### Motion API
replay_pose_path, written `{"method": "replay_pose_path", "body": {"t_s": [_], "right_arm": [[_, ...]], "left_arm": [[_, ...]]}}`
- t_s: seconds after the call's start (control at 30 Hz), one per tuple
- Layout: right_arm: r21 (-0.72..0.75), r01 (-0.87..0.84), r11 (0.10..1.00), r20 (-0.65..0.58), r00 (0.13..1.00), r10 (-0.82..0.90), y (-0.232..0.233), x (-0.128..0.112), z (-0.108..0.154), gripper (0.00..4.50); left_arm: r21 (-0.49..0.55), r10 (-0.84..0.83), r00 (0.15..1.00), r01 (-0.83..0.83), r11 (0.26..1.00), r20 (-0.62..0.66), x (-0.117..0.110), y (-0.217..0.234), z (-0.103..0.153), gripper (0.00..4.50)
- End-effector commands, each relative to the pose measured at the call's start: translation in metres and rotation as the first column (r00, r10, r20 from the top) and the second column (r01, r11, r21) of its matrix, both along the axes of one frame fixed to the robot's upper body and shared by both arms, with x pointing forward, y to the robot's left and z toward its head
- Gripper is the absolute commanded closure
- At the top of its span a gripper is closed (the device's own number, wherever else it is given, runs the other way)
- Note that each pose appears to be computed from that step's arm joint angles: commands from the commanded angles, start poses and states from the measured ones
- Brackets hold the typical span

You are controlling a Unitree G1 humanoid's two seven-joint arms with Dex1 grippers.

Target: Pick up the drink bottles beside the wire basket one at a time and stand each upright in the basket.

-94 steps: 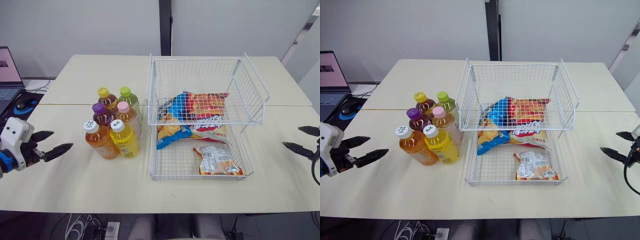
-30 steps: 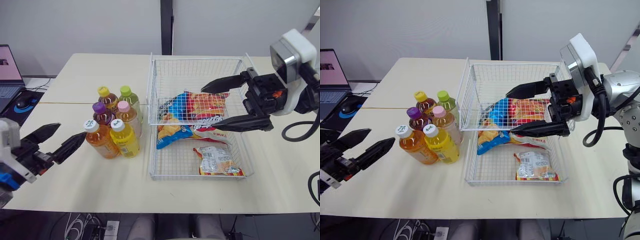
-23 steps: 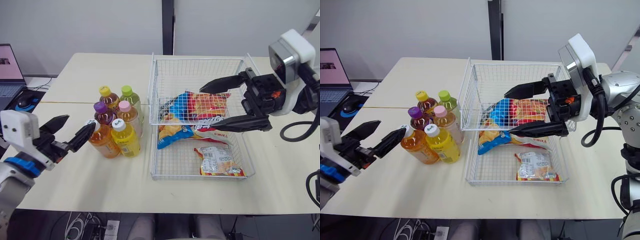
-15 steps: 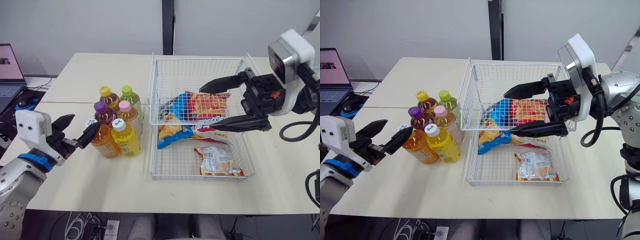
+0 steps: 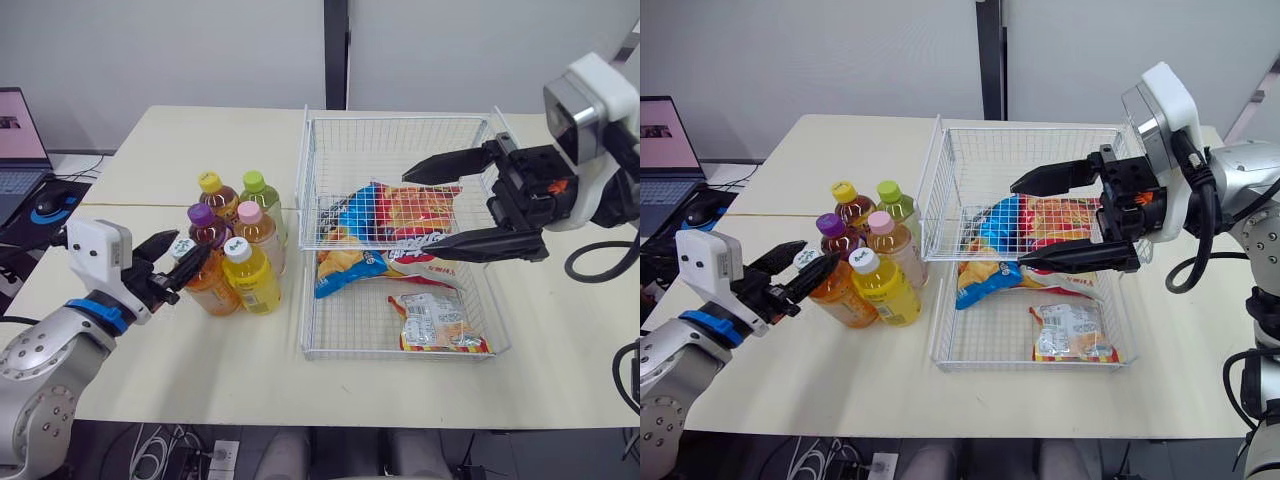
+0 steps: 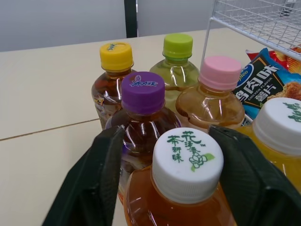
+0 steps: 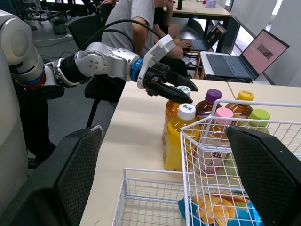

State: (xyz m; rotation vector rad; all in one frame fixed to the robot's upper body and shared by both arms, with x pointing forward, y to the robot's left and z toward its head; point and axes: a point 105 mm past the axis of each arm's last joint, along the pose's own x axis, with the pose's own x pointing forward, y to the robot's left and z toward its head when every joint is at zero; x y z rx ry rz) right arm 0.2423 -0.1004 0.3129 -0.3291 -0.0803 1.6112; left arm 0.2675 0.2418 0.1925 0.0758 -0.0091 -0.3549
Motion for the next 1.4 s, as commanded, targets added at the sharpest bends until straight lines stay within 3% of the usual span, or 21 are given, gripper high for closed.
{"method": "replay_pose_path", "body": {"t_s": [0.03,0.07,0.33,0.53,0.87,1.0,1.4], "right_arm": [[0.013,-0.005,1.000,0.046,0.999,0.005,-0.002,-0.007,0.010,0.00],[0.013,-0.004,1.000,0.046,0.999,0.004,-0.002,-0.007,0.010,0.00],[0.013,0.013,1.000,0.050,0.999,-0.014,-0.004,-0.005,0.009,0.00],[0.020,0.016,1.000,0.056,0.998,-0.017,-0.004,-0.001,0.010,0.00],[0.022,0.017,1.000,0.080,0.997,-0.019,-0.004,0.003,0.014,0.00],[0.030,0.050,0.998,0.092,0.994,-0.053,-0.008,0.004,0.016,0.00],[0.053,0.216,0.975,0.126,0.967,-0.222,-0.033,0.007,0.024,0.00]], "left_arm": [[0.013,-0.013,0.999,0.013,1.000,0.040,0.000,-0.004,0.007,2.90],[0.012,-0.014,0.999,0.014,1.000,0.039,0.000,-0.004,0.006,3.15],[0.020,-0.021,0.998,0.020,1.000,0.062,-0.017,0.007,0.022,3.15],[0.086,-0.065,0.993,0.057,0.995,0.097,-0.032,0.025,0.071,3.15],[0.084,-0.158,0.981,0.149,0.985,0.111,-0.046,0.040,0.150,3.15],[0.106,-0.217,0.963,0.202,0.974,0.158,-0.043,0.039,0.189,3.15],[0.122,-0.494,0.830,0.479,0.869,0.261,-0.009,-0.013,0.254,3.15]]}}
